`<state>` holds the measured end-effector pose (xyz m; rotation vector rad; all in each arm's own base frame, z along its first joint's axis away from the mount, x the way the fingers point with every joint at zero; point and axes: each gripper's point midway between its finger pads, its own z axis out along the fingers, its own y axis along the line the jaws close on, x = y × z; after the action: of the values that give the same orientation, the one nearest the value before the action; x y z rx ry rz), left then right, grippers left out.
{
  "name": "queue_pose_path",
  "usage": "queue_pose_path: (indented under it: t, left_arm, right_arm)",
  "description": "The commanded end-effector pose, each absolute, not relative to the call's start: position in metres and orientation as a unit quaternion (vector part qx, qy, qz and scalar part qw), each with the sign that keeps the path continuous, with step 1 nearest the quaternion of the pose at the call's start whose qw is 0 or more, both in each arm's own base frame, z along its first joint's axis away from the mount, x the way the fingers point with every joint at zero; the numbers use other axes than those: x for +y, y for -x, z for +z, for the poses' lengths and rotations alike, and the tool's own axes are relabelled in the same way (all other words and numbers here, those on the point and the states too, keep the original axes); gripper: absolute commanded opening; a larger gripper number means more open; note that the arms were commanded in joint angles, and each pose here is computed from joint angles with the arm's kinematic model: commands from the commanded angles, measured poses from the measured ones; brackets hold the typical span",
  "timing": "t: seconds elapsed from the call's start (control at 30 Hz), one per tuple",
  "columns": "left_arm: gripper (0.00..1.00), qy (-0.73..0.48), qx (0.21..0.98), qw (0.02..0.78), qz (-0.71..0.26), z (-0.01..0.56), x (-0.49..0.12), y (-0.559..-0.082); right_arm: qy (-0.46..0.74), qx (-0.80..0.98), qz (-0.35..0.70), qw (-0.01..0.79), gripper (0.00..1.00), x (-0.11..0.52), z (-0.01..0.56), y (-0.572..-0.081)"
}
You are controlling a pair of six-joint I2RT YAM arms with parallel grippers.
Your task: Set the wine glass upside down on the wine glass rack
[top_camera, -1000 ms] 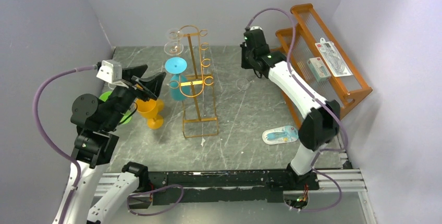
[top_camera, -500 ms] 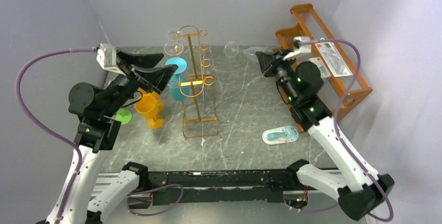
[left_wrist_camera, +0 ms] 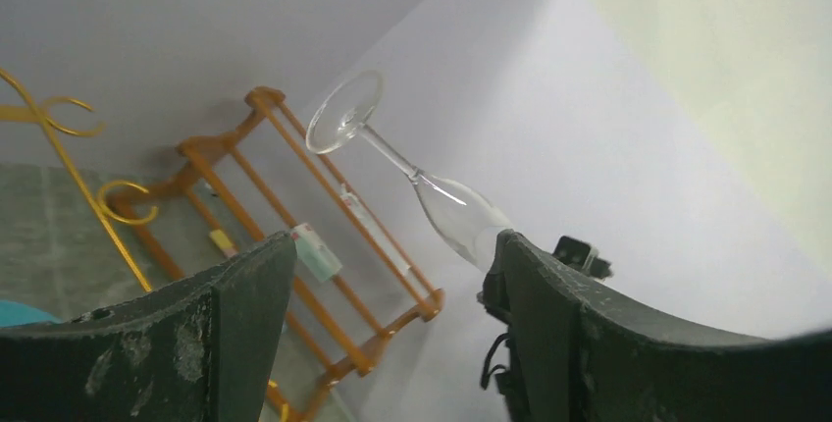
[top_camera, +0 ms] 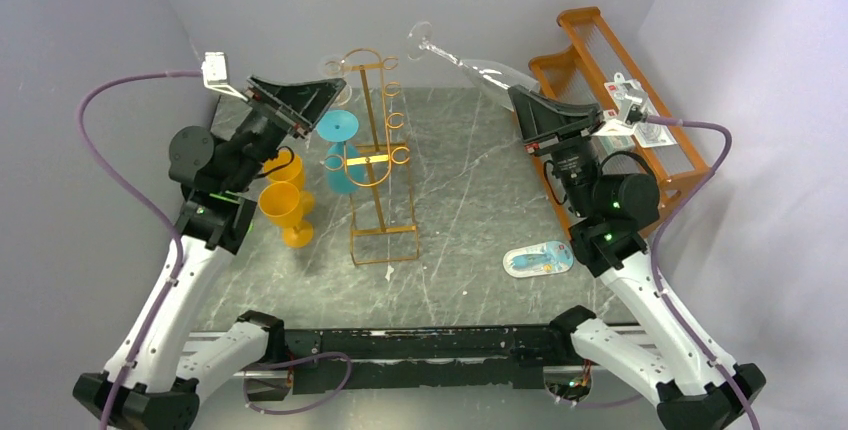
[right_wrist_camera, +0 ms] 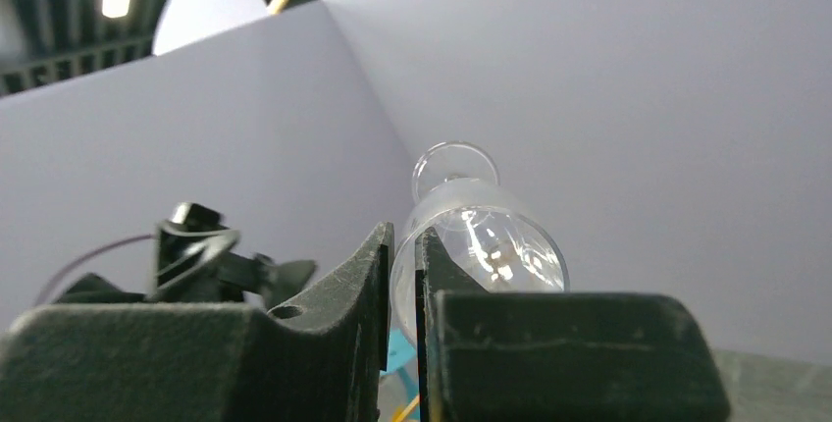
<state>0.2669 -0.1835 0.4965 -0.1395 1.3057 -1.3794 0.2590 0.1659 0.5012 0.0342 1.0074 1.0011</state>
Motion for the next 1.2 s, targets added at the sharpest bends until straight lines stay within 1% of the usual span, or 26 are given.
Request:
queue_pose_path:
  t: [0.0, 0.13, 0.27, 0.37, 0.43, 0.57, 0.7, 0.9, 1.03, 1.17]
  left_arm:
    - [0.82, 0.124, 0.514, 0.542, -0.653, 0.514, -0.196, -0.270]
    - [0.84, 0.136, 0.509, 0.534, -0.662, 0.512, -0.226, -0.271]
    - [0.87, 0.121, 0.488, 0.531, -0.682, 0.523, -0.248, -0.270]
    - [0.91, 0.122, 0.469, 0.535, -0.692, 0.530, -0.255, -0.272]
    - [0.90, 0.121, 0.459, 0.538, -0.696, 0.535, -0.256, -0.273]
    - [0.78, 0.118, 0.459, 0.546, -0.691, 0.543, -0.258, -0.276]
    - [0.63, 0.140, 0.434, 0.563, -0.689, 0.552, -0.246, -0.278]
    - [0.45, 0.142, 0.412, 0.567, -0.699, 0.560, -0.241, -0.275]
    - [0.35, 0.129, 0.414, 0.558, -0.708, 0.560, -0.247, -0.272]
    - [0.32, 0.124, 0.411, 0.544, -0.721, 0.559, -0.252, -0.271]
  right_arm:
    - [-0.010, 0.389, 0.529, 0.754, 0.00, 0.169, 0.533, -0.237]
    - [-0.002, 0.378, 0.538, 0.754, 0.00, 0.178, 0.542, -0.242]
    - [0.016, 0.370, 0.551, 0.747, 0.00, 0.193, 0.550, -0.243]
    - [0.034, 0.366, 0.567, 0.737, 0.00, 0.208, 0.552, -0.236]
    - [0.047, 0.364, 0.574, 0.732, 0.00, 0.217, 0.552, -0.229]
    - [0.063, 0.354, 0.589, 0.723, 0.00, 0.227, 0.553, -0.215]
    - [0.076, 0.346, 0.605, 0.713, 0.00, 0.233, 0.555, -0.204]
    - [0.083, 0.346, 0.615, 0.704, 0.00, 0.238, 0.551, -0.201]
    - [0.085, 0.348, 0.616, 0.702, 0.00, 0.242, 0.548, -0.203]
    - [0.090, 0.348, 0.620, 0.698, 0.00, 0.246, 0.546, -0.203]
